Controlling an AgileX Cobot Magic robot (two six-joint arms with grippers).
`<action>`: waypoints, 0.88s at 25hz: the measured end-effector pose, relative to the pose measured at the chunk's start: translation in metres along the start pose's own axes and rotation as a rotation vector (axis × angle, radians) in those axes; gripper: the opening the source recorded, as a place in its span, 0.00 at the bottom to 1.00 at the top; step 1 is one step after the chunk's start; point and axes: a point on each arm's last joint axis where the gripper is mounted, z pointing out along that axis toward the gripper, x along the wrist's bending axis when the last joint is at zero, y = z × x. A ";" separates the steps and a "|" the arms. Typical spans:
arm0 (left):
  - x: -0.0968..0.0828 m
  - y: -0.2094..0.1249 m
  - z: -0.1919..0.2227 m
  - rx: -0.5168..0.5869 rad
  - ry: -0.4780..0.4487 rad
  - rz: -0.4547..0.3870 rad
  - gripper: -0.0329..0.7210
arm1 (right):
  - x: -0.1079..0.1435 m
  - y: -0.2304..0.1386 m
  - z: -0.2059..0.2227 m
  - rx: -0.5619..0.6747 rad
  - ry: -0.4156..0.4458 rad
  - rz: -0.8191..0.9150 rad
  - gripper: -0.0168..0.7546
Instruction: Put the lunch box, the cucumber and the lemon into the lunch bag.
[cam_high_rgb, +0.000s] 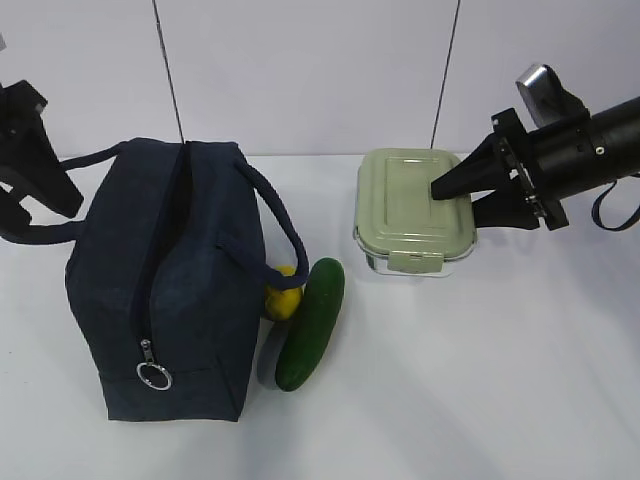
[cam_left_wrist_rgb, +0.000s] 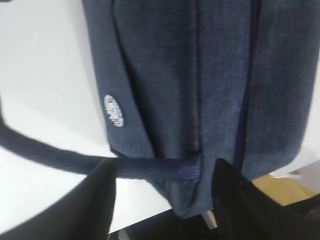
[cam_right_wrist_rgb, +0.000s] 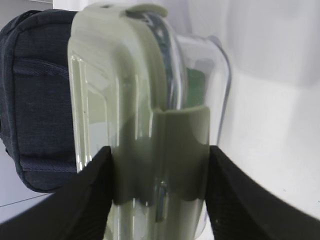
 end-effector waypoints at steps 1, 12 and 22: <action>-0.001 0.000 0.001 0.000 -0.017 -0.001 0.62 | 0.000 0.000 0.000 0.000 0.000 0.000 0.52; -0.004 0.009 0.018 0.019 -0.083 -0.026 0.62 | 0.000 0.000 0.000 0.000 0.000 0.000 0.52; -0.027 0.009 0.042 0.050 -0.097 0.038 0.62 | 0.000 0.000 0.000 0.000 0.000 0.000 0.52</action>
